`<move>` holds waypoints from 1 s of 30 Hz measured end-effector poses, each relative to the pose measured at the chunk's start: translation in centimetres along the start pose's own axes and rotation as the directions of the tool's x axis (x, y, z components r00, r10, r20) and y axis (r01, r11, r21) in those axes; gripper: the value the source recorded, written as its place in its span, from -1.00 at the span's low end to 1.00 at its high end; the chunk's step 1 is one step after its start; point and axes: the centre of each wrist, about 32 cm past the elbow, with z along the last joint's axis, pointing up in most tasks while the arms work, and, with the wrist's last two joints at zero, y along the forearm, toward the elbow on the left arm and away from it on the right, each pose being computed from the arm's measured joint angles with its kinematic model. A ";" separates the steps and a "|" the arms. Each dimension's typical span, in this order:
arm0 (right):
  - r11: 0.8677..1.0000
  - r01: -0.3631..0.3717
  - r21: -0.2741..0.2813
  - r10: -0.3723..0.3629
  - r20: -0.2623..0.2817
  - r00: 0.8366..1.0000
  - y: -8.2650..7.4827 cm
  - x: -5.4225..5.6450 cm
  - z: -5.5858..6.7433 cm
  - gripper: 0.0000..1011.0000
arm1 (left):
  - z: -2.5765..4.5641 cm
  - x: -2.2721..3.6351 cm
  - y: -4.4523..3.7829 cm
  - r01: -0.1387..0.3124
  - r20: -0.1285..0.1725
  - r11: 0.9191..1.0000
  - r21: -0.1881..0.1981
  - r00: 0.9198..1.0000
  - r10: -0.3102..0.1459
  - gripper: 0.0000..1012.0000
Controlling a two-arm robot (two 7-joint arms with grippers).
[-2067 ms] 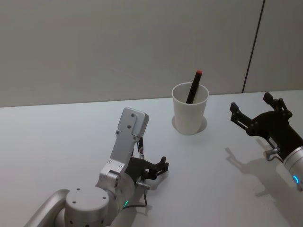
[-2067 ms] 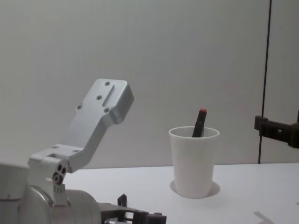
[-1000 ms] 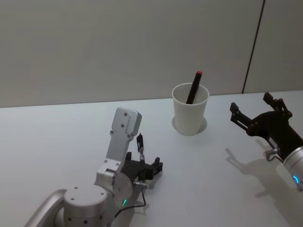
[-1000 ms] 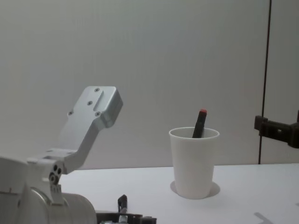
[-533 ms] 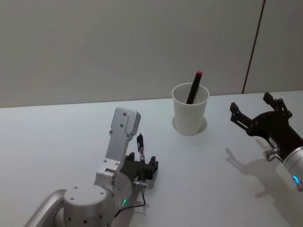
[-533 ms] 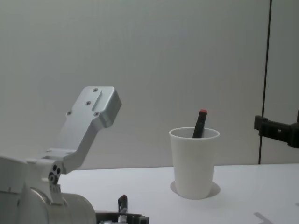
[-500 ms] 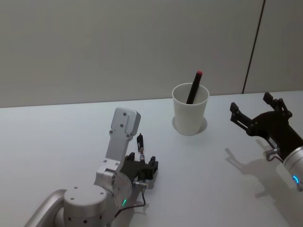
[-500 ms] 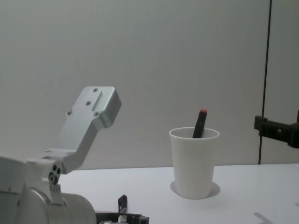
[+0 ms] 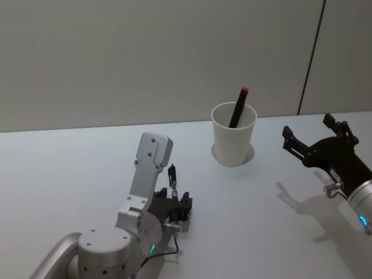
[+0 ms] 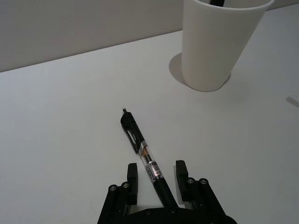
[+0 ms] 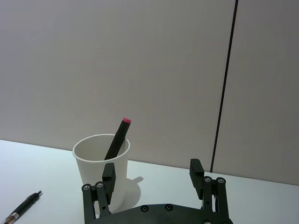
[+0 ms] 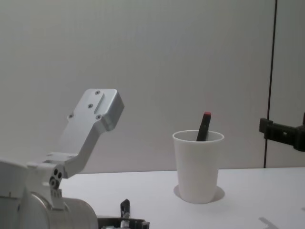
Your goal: Place the pen into the pen holder.
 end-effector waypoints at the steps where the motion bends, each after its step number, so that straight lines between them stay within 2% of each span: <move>1: 1.000 0.000 0.000 0.000 0.000 1.000 0.0 0.0 0.0 0.98 | -0.01 0.02 -0.02 0.001 0.002 1.000 -0.001 1.000 -0.001 -0.03; 14: 1.000 0.000 0.000 0.000 0.000 1.000 0.0 0.0 0.0 0.98 | -0.06 0.19 -0.10 0.021 0.024 1.000 -0.009 1.000 -0.020 -0.21; 15: 1.000 0.000 0.000 0.000 0.000 1.000 0.0 0.0 0.0 0.98 | -0.07 0.19 -0.11 0.022 0.025 1.000 -0.009 0.999 -0.021 -0.29; 18: 1.000 0.000 0.000 0.000 0.000 1.000 0.0 0.0 0.0 0.98 | -0.08 0.20 -0.12 0.025 0.028 1.000 -0.010 0.999 -0.025 -0.35; 19: 1.000 0.000 0.000 0.000 0.000 1.000 0.0 0.0 0.0 0.98 | -0.08 0.20 -0.12 0.026 0.028 1.000 -0.010 0.999 -0.026 -0.48; 21: 1.000 0.000 0.000 0.000 0.000 1.000 0.0 0.0 0.0 0.98 | -0.09 0.20 -0.13 0.030 0.030 1.000 -0.009 0.999 -0.030 -0.51; 23: 1.000 0.000 0.000 0.000 0.000 1.000 0.0 0.0 0.0 0.98 | -0.10 0.21 -0.13 0.032 0.031 0.999 -0.010 0.999 -0.032 -0.70; 30: 1.000 0.000 0.000 0.000 0.000 1.000 0.0 0.0 0.0 0.98 | -0.08 0.25 -0.13 0.034 0.035 0.999 -0.012 0.999 -0.034 -0.76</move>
